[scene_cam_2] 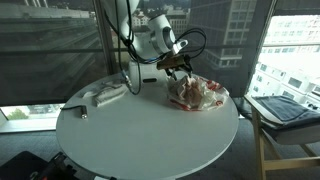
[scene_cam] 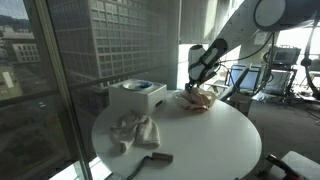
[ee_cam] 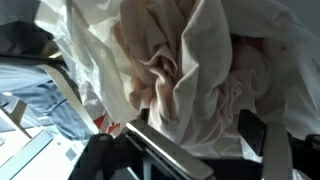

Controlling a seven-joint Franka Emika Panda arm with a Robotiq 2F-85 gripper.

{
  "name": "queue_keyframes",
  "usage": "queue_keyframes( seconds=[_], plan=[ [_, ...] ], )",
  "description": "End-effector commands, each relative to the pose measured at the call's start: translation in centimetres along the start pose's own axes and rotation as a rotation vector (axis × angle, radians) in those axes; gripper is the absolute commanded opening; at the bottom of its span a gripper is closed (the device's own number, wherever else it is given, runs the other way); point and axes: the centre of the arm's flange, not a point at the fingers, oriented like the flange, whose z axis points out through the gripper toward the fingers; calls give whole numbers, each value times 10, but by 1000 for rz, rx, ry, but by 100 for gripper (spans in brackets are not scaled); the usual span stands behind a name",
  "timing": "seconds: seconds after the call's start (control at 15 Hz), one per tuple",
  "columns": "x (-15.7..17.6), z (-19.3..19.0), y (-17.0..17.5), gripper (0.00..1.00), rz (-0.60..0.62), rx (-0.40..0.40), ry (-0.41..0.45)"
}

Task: Pick up all the items on the table and put them into the plastic

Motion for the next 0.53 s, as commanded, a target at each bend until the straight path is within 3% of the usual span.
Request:
queue_keyframes(
  seconds=[0.0, 0.27, 0.47],
  plan=[
    [-30, -73, -23, 100, -44, -55, 28],
    [-35, -89, -70, 100, -150, 105, 60],
    [-27, -69, -91, 100, -220, 124, 42]
  ],
)
